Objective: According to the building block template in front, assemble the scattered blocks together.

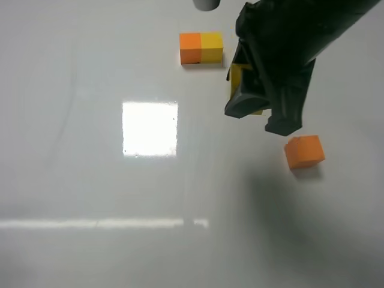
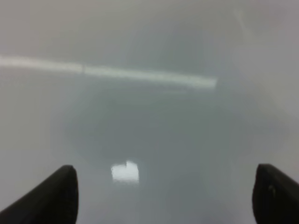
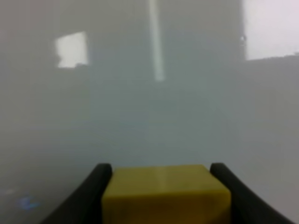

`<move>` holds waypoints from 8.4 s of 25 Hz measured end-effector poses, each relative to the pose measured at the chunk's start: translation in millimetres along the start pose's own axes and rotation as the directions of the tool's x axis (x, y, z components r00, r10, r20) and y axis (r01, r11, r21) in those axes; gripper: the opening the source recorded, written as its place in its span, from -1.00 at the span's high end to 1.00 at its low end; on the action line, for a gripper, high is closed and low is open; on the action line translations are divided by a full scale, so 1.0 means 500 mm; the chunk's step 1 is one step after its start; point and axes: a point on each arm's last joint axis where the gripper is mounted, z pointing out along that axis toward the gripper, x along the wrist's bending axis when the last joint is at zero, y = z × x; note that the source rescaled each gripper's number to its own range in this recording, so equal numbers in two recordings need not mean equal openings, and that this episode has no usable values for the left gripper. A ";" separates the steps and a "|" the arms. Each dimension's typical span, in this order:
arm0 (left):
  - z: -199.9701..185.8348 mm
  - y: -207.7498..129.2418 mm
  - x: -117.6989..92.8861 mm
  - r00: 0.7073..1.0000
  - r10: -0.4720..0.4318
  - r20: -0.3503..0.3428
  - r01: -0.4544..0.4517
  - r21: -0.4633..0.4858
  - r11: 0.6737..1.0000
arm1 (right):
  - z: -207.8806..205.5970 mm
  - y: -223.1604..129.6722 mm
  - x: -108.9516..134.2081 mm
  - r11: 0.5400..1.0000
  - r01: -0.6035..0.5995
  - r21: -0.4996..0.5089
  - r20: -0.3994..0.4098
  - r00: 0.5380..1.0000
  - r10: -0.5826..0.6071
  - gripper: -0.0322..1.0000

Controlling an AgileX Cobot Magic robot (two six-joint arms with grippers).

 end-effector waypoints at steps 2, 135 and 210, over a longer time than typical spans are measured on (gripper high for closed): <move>0.000 0.000 0.000 1.000 0.000 0.000 0.000 0.000 1.000 | -0.029 -0.031 0.012 1.000 0.000 0.011 0.026 1.000 0.000 0.94; 0.000 0.000 0.000 1.000 0.001 -0.003 -0.001 0.000 1.000 | 0.142 -0.103 0.005 1.000 -0.016 -0.026 0.058 0.998 0.017 0.91; 0.000 0.000 0.001 1.000 0.002 -0.003 -0.002 0.000 1.000 | -0.099 -0.404 -0.049 0.307 -0.951 -0.042 0.514 0.243 0.823 -0.24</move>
